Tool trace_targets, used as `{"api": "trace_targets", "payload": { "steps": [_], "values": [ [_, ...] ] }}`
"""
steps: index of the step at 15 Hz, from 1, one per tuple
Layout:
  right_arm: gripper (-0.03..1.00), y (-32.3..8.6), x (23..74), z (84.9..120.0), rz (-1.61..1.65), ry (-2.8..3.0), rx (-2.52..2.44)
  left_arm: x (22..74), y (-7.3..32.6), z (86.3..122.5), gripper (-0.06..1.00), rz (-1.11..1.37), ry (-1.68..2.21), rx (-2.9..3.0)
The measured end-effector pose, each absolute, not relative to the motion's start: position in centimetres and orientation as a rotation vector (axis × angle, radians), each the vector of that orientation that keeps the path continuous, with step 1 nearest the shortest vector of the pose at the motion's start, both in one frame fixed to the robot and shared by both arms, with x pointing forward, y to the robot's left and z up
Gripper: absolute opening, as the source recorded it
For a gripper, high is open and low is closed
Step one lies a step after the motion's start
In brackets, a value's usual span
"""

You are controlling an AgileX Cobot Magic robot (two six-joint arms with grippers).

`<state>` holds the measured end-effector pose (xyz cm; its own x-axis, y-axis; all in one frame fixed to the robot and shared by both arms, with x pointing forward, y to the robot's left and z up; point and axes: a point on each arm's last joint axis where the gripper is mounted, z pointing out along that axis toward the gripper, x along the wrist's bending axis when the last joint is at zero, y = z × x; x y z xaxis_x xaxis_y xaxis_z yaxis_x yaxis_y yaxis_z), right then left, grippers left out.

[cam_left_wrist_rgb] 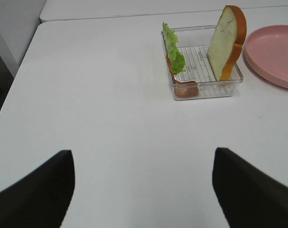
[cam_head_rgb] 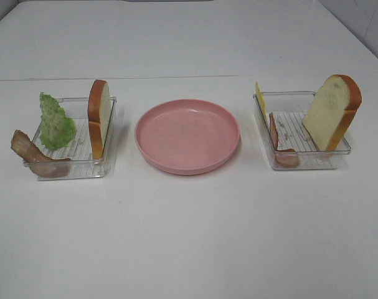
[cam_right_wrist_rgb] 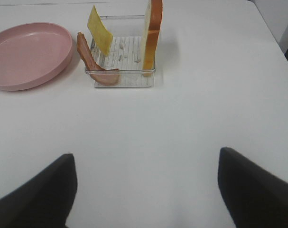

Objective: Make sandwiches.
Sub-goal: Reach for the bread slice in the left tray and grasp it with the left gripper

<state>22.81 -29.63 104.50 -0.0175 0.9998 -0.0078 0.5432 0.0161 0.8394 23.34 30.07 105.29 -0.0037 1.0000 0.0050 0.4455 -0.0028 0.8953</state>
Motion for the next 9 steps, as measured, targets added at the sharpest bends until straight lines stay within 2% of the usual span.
{"api": "trace_targets", "payload": {
  "steps": [9],
  "values": [
    [0.78, -29.63, 22.81, 104.50, 0.882, 1.636, 1.601, 23.34, 30.07, 105.29, 0.76, 0.961, 1.543, 1.542]
  ]
}}
